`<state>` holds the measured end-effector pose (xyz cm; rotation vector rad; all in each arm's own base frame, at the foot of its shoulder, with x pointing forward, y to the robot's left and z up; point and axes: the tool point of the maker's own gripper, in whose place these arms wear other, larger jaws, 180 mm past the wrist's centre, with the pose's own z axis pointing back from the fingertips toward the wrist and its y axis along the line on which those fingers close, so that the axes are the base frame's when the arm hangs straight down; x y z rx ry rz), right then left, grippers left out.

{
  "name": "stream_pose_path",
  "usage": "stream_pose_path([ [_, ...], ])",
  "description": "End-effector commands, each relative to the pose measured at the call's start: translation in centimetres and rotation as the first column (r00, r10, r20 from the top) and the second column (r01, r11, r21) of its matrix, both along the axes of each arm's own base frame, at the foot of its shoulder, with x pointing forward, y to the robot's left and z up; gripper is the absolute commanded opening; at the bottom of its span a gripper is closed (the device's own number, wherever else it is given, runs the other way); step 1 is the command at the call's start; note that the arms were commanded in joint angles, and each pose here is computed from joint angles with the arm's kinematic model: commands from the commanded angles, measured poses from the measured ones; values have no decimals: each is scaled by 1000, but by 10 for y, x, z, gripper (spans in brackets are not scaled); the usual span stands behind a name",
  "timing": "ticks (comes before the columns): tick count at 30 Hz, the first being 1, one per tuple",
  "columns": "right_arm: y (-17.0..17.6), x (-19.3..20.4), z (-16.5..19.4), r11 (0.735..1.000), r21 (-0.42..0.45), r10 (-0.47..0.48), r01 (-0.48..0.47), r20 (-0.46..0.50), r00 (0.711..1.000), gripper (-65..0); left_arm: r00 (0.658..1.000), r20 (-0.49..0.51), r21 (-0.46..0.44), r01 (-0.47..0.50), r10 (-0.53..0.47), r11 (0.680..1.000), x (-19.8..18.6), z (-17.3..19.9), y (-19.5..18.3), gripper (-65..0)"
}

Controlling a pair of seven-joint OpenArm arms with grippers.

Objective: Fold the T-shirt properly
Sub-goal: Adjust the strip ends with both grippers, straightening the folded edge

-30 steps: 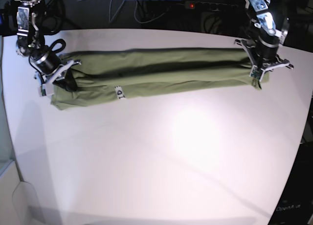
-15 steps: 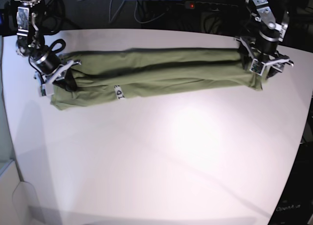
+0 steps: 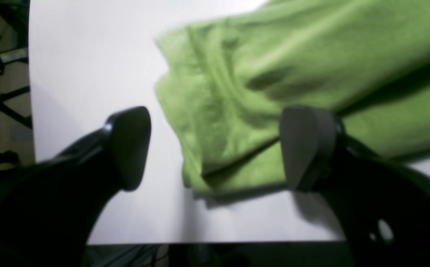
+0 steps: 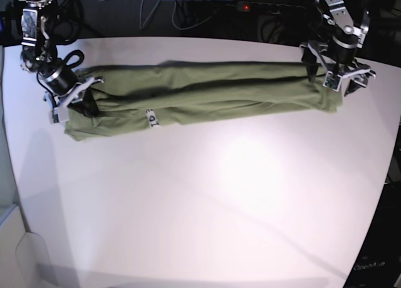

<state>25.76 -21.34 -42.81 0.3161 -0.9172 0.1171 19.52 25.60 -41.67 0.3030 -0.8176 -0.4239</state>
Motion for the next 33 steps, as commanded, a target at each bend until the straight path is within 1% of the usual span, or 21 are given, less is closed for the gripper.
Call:
stream_pose_path([
  [1, -6, 5, 6, 1000, -17, 3, -3, 18, 1000, -646, 1000, 23, 6, -1, 1, 1000, 6, 5, 2, -129],
  [3, -6, 5, 6, 1000, -17, 3, -3, 18, 1000, -646, 1000, 25, 1, -4, 4, 1000, 10, 4, 2, -132],
  [4, -6, 4, 6, 1000, -17, 3, -3, 16, 1000, -646, 1000, 15, -7, -6, 6, 1000, 9, 0, 1, -146],
  [5, -6, 4, 6, 1000, -17, 3, -3, 16, 1000, -646, 1000, 6, -14, -8, 9, 1000, 7, -4, 1, -176],
  [6, -6, 3, 5, 1000, -17, 3, -3, 15, 1000, -646, 1000, -5, -22, -11, 11, 1000, 5, -9, 0, -227],
  [11, -6, 2, 5, 1000, -17, 3, -3, 12, 1000, -646, 999, -31, -59, -22, 20, 998, 6, -24, -3, -548],
  [13, -6, 1, 4, 1000, -17, 3, -3, 10, 1000, -646, 999, -44, -68, -25, 22, 997, 4, -29, -4, -642],
  [14, -6, 1, 4, 1000, -17, 3, -3, 10, 1000, -646, 999, -44, -69, -25, 22, 997, 4, -30, -4, -650],
  [16, -5, 1, 4, 1000, -16, 5, -5, 8, 1000, -646, 999, -43, -70, -27, 24, 997, 4, -30, -4, -636],
  [20, -5, 1, 4, 1000, -16, 5, -5, 8, 1000, -646, 999, -33, -67, -30, 27, 997, 5, -26, -3, -638],
  [23, -5, 0, 3, 1000, -17, 5, -5, 7, 1000, -646, 997, -2, -43, -79, 79, 996, 3, -14, 15, -638],
  [27, -5, -1, 2, 1000, -17, 5, -5, 4, 1000, -646, 987, 73, -25, -144, 145, 989, 14, 7, 32, -636],
  [29, -5, -1, 2, 1000, -17, 5, -5, 4, 1000, -646, 983, 90, -11, -162, 162, 987, 14, 14, 40, -636],
  [33, -5, -1, 2, 1000, -17, 5, -5, 4, 1000, -646, 982, 97, -6, -162, 162, 987, 15, 17, 41, -634],
])
